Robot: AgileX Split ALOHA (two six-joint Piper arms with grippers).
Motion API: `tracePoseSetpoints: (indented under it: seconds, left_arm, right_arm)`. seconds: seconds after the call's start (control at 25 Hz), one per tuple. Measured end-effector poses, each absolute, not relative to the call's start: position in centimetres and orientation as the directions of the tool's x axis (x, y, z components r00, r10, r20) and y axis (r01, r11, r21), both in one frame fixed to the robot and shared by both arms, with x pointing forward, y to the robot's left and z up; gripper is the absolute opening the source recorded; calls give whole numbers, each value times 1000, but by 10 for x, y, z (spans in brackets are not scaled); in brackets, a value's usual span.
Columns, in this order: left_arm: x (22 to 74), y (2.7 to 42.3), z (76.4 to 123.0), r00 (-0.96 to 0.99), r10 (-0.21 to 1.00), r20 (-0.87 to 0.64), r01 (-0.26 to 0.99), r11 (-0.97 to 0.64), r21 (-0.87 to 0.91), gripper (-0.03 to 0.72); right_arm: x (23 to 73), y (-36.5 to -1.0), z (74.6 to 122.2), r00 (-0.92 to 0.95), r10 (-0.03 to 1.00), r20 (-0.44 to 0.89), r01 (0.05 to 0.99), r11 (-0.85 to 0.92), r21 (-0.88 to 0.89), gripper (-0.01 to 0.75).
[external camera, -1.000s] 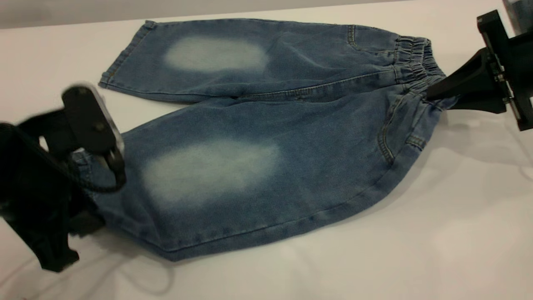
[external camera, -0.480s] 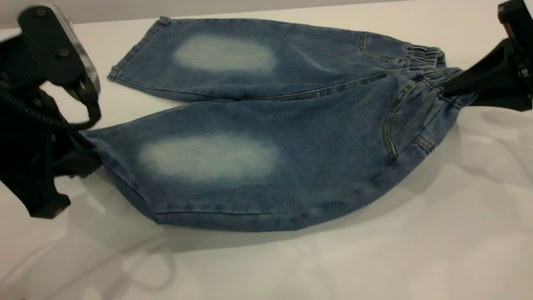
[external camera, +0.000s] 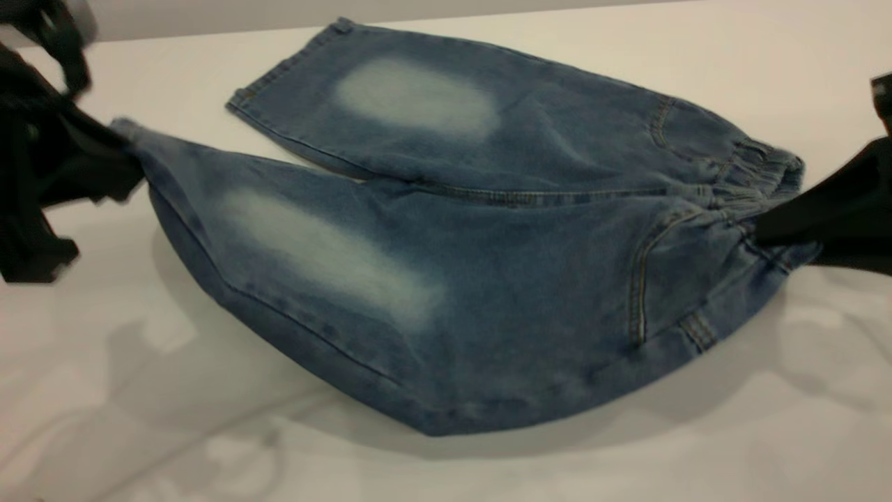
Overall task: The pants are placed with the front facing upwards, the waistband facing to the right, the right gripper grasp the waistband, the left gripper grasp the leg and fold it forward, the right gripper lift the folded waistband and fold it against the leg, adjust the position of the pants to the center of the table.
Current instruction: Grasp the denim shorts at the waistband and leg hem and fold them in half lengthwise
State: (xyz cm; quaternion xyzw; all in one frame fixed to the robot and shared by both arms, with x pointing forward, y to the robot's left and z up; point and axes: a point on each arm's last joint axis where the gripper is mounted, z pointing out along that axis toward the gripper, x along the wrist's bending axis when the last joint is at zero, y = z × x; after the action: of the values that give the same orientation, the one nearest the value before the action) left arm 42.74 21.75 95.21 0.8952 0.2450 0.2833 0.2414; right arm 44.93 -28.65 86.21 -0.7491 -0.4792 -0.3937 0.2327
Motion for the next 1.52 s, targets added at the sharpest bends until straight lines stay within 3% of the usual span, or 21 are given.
tracePoseSetpoints:
  seconds: [0.32,0.6,1.0,1.52]
  left_arm:
    - [427,249,983,592,641,488,284,-733,618,76]
    - [454,275,1007,407,704,582,302,-705,642,76]
    - [535,269,1002,387,658,645,299,-752,587,76]
    - [627,230,948,534,578,617,280,-810,516,76]
  right_arm:
    - [408,-274,872,241,530,813,905,-426,10,39]
    - [415,-275,880,279,443,852,849,-528,-3,39]
    - [441,-283,889,258,432,864,828,-560,33,39]
    - [457,-295,886,331,492,805,786,-617,53,39]
